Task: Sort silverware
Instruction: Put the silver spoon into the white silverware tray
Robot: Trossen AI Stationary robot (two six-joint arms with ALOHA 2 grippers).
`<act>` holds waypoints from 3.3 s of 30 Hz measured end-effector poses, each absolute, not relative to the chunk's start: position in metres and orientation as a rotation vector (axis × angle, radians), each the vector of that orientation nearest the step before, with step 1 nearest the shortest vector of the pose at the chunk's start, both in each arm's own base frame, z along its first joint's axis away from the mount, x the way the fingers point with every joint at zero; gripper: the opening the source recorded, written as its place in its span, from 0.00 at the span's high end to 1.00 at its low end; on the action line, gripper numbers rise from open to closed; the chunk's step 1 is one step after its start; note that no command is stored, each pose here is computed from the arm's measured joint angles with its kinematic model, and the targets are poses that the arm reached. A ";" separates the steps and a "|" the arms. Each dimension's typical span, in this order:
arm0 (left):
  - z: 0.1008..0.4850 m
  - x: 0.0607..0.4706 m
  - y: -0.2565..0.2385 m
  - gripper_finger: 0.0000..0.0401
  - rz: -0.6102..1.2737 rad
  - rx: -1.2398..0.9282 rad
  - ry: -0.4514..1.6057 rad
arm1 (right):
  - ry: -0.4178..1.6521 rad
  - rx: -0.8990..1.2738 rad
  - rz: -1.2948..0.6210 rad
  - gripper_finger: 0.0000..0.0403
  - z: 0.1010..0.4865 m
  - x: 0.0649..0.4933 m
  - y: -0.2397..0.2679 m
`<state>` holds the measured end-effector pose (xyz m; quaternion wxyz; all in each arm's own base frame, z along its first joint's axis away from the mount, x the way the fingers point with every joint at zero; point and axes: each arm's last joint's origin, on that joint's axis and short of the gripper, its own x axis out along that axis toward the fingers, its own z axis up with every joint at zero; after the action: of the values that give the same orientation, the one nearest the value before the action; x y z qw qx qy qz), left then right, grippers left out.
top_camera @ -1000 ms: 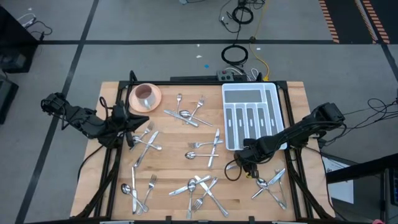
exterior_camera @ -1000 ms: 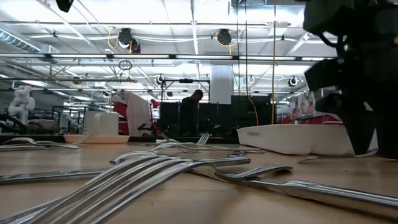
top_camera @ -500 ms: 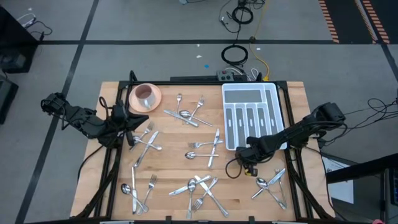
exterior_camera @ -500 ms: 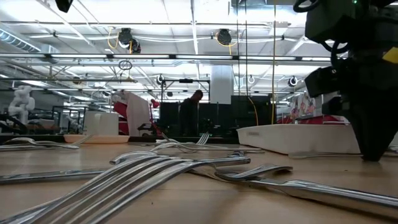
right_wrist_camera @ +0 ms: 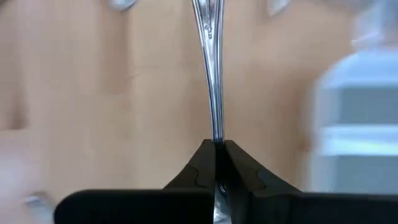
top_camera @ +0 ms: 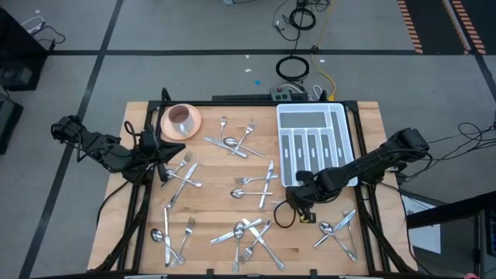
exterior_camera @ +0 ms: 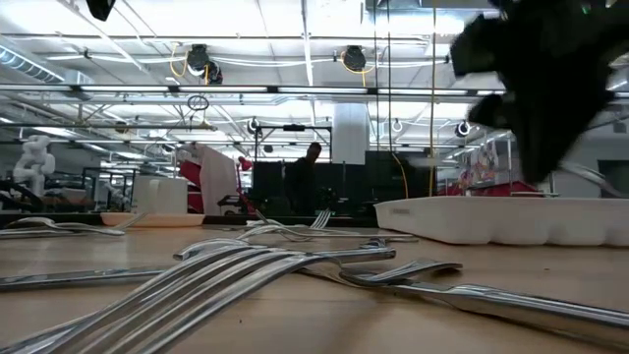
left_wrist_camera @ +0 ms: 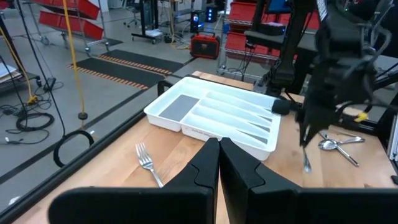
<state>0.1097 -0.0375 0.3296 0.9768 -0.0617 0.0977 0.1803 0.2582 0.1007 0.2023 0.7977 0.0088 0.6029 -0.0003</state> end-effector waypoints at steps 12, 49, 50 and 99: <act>0.327 0.110 -0.038 0.95 0.369 -0.136 0.209 | 1.158 -1.298 -0.637 1.00 0.229 0.252 0.064; 0.361 0.239 -0.017 0.96 -0.050 -0.435 -0.468 | -0.031 0.012 0.246 1.00 0.331 0.242 0.051; 0.360 0.242 -0.015 0.96 -0.051 -0.457 -0.477 | -0.085 0.089 0.295 1.00 0.324 0.237 0.048; 0.293 0.368 0.081 0.84 -0.371 -0.778 -0.100 | 0.257 1.118 -0.570 1.00 0.172 0.179 -0.004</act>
<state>0.3677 0.0812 0.2932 0.9073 -0.3771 -0.0484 -0.1798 0.1786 -0.0037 0.1724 0.8017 0.5217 0.1197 -0.2660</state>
